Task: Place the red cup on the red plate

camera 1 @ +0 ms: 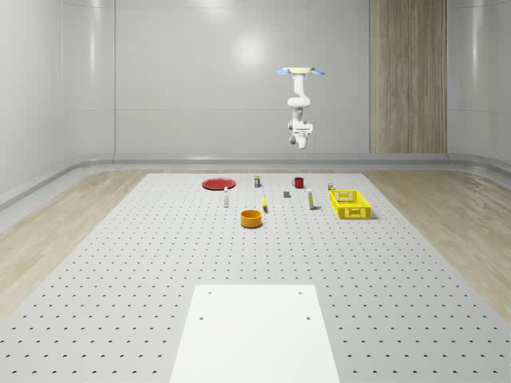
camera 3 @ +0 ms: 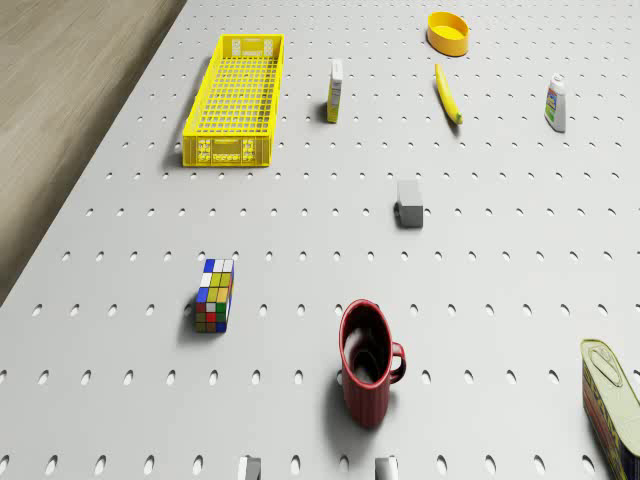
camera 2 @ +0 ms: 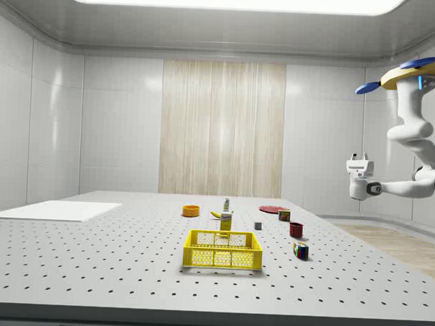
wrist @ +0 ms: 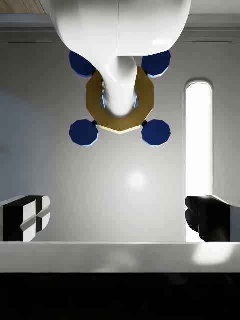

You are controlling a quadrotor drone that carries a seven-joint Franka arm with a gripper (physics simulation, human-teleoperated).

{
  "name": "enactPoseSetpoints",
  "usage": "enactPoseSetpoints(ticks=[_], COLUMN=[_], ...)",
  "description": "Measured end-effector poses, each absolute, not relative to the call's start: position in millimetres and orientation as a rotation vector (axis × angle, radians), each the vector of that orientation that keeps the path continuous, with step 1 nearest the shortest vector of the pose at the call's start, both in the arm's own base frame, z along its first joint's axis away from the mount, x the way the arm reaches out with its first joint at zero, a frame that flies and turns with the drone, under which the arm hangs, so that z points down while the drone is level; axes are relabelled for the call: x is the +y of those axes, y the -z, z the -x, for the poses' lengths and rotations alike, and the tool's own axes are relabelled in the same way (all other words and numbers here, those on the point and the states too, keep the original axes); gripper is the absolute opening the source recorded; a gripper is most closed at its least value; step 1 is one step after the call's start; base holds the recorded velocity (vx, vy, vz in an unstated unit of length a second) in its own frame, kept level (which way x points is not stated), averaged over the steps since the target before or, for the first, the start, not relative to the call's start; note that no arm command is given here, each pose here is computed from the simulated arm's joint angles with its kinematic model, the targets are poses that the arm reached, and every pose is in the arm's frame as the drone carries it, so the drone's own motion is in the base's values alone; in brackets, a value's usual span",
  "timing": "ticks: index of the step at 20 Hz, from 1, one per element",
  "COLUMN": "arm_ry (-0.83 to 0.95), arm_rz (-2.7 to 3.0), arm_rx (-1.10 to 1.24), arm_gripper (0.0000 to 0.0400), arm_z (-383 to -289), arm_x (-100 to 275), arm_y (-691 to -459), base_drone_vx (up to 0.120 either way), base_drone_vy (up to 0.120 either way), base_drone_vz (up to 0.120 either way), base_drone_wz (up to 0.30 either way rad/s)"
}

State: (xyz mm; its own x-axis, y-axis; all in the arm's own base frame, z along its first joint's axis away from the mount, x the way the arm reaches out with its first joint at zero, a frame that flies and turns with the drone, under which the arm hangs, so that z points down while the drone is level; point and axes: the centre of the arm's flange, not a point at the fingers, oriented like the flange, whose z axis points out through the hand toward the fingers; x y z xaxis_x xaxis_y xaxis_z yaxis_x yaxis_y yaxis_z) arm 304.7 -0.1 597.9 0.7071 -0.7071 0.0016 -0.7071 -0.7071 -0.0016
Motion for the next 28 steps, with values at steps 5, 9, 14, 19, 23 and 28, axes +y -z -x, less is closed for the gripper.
enactPoseSetpoints(ticks=[5, 9, 14, 19, 23, 28], arm_ry=[0.009, 0.013, 0.019, 0.025, 0.029, 0.035], arm_rz=[2.9, 2.899, 2.898, 2.896, 2.895, 2.894], arm_rx=[1.201, 1.201, 1.2, 1.2, 1.199, 1.199], arm_gripper=[0.04, 0.04, 0.04, 0.04, 0.04, 0.04], arm_z=[-300.9, -302.2, -303.7, -304.2, -304.2, -303.9], arm_x=[-0.1, -0.1, 0.0, 0.0, 0.0, 0.0], arm_y=[-634.4, -659.2, -678.8, -687.2, -689.8, -690.9], base_drone_vx=[0.0, 0.0, 0.0, 0.0, 0.07, 0.12], base_drone_vy=[0.0, 0.0, 0.0, 0.0, 0.0, 0.0], base_drone_vz=[0.0, 0.0, 0.0, 0.0, 0.0, 0.0], base_drone_wz=[0.0, 0.0, 0.0, 0.0, 0.0, 0.0])
